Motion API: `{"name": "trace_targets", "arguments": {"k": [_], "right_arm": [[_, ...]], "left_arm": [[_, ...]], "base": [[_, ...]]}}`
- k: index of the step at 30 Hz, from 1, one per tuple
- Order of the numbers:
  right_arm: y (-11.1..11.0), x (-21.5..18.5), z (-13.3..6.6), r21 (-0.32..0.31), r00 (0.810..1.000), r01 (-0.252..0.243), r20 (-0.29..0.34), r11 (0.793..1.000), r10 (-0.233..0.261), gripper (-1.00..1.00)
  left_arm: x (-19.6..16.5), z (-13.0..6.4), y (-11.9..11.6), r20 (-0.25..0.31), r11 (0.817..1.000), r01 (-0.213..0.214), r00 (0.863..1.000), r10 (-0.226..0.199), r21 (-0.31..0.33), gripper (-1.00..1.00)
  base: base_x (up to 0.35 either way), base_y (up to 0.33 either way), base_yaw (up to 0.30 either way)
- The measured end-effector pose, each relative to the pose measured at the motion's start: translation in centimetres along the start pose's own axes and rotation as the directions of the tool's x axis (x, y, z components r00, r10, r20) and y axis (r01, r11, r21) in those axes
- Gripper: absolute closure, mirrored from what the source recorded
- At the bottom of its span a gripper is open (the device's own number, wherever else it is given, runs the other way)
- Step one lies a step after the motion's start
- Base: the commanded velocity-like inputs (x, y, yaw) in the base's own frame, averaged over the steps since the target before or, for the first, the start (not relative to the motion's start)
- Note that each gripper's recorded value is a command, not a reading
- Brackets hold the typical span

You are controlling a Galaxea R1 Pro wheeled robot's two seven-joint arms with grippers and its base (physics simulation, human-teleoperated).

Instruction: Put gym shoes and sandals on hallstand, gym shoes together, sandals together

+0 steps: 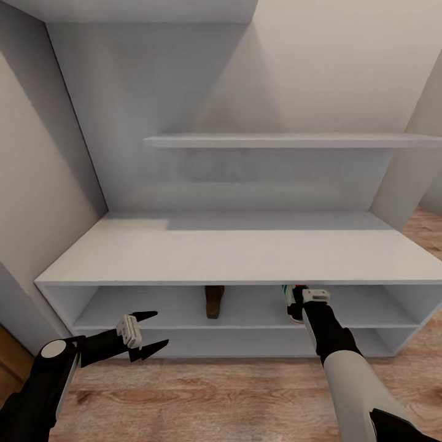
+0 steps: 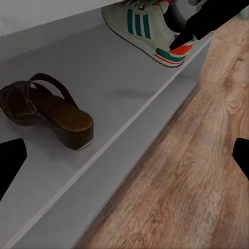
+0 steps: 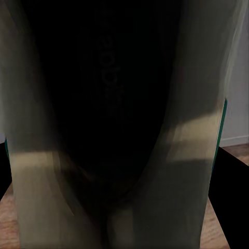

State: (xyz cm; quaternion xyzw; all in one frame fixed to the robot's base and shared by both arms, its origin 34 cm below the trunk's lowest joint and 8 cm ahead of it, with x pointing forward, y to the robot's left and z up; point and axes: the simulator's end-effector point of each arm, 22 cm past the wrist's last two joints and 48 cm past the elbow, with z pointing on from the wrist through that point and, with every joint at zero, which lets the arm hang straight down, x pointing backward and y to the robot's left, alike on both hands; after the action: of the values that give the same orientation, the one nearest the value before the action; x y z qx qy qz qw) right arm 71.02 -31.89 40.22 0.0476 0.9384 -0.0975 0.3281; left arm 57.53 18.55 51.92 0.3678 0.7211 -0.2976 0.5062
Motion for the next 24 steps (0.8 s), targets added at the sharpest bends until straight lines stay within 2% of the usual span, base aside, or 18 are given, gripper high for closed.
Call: {"name": "trace_targets", "arguments": {"k": [24], "right_arm": [[0.0, 0.0, 0.0, 0.0, 1.0, 0.0, 0.0, 1.0, 0.0, 1.0]], "left_arm": [[0.0, 0.01, -0.05, 0.0, 1.0, 0.003, 1.0, -0.003, 0.002, -1.0]], "base": [[0.006, 0.0, 0.0]]}}
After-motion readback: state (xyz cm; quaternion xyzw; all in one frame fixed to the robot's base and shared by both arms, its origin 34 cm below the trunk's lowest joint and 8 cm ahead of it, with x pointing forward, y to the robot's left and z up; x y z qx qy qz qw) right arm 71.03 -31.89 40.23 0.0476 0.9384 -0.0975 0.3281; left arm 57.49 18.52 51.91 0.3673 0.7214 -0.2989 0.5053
